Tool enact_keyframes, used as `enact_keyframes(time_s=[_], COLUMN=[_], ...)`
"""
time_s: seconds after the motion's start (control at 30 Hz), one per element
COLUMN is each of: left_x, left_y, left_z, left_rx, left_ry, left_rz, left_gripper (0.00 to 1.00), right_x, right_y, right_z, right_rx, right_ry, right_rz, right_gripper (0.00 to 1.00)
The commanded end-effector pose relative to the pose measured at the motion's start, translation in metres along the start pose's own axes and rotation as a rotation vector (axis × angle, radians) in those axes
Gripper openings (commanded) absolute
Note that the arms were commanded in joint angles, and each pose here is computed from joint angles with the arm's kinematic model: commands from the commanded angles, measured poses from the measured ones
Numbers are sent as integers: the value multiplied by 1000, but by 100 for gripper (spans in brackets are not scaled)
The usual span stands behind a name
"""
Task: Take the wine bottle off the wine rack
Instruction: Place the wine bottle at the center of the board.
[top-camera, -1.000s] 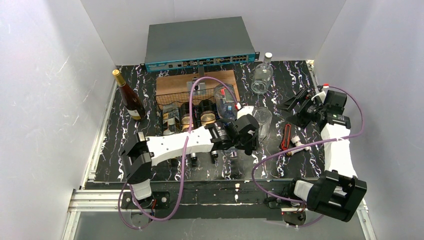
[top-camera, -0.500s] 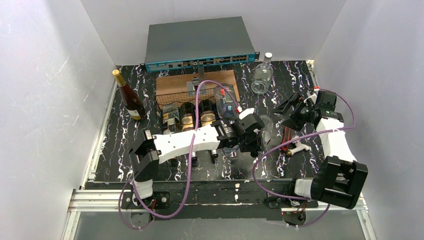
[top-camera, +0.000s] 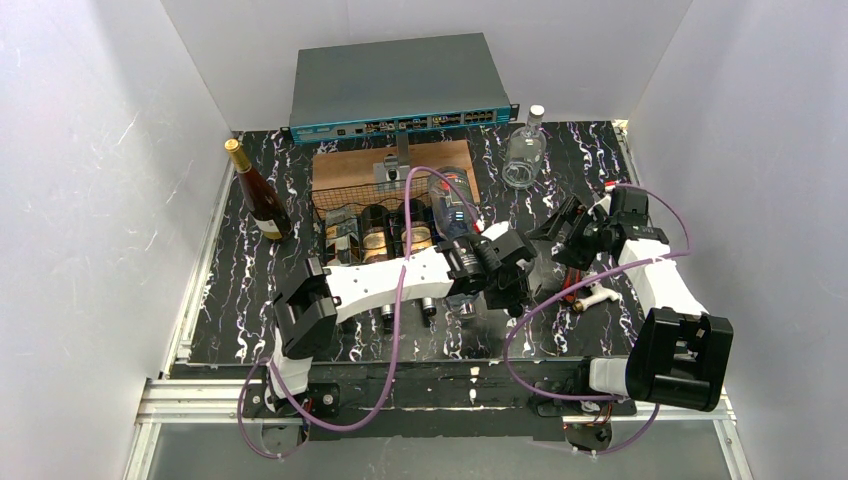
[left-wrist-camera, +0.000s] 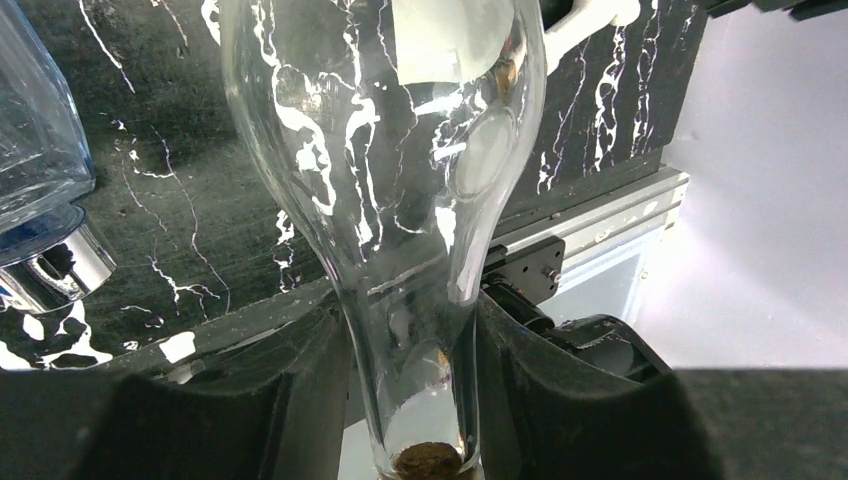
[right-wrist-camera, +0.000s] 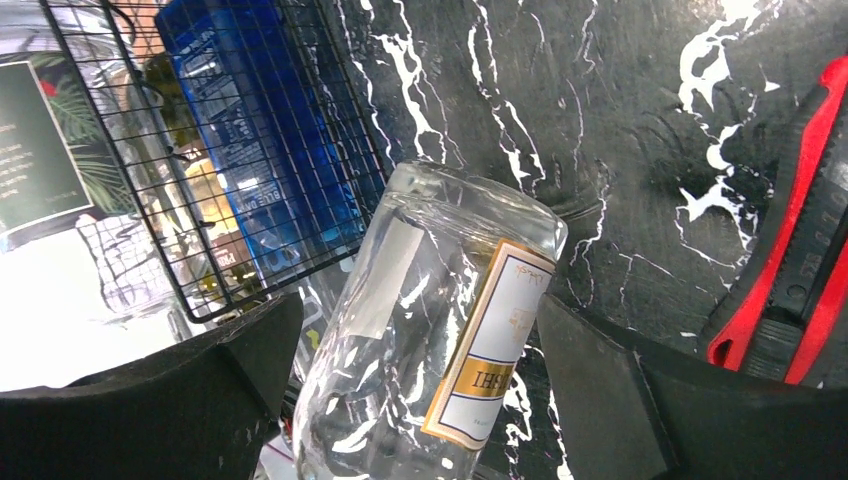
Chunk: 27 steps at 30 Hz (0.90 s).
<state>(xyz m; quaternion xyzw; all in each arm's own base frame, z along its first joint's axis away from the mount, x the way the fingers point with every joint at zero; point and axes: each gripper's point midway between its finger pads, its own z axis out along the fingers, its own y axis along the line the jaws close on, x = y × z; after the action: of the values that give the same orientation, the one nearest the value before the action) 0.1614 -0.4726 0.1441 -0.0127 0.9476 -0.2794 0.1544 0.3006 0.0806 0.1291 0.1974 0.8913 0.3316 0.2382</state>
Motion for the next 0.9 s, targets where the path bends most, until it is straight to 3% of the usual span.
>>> enact_keyframes(time_s=[0.0,0.23,0.53,0.87], left_x=[-41,-43,-44,-52], left_y=[-76,-80,-82,-85], left_z=[-47,-45,-42,-42], left_rx=[246,251,253,271], left_ry=[-139,-137,-123,-129], left_rz=[-37,-47,-65,-88], left_gripper=[0,0,18,25], right_x=[-2,8,15,19], right_y=[-4,-5,-4,-4], right_z=[3,8,13,13], right_rx=[8,-4,-2,-1], right_ry=[-26,9,25,37], right_rz=[-21,-13,-29,-30], right_gripper=[96,95,93,93])
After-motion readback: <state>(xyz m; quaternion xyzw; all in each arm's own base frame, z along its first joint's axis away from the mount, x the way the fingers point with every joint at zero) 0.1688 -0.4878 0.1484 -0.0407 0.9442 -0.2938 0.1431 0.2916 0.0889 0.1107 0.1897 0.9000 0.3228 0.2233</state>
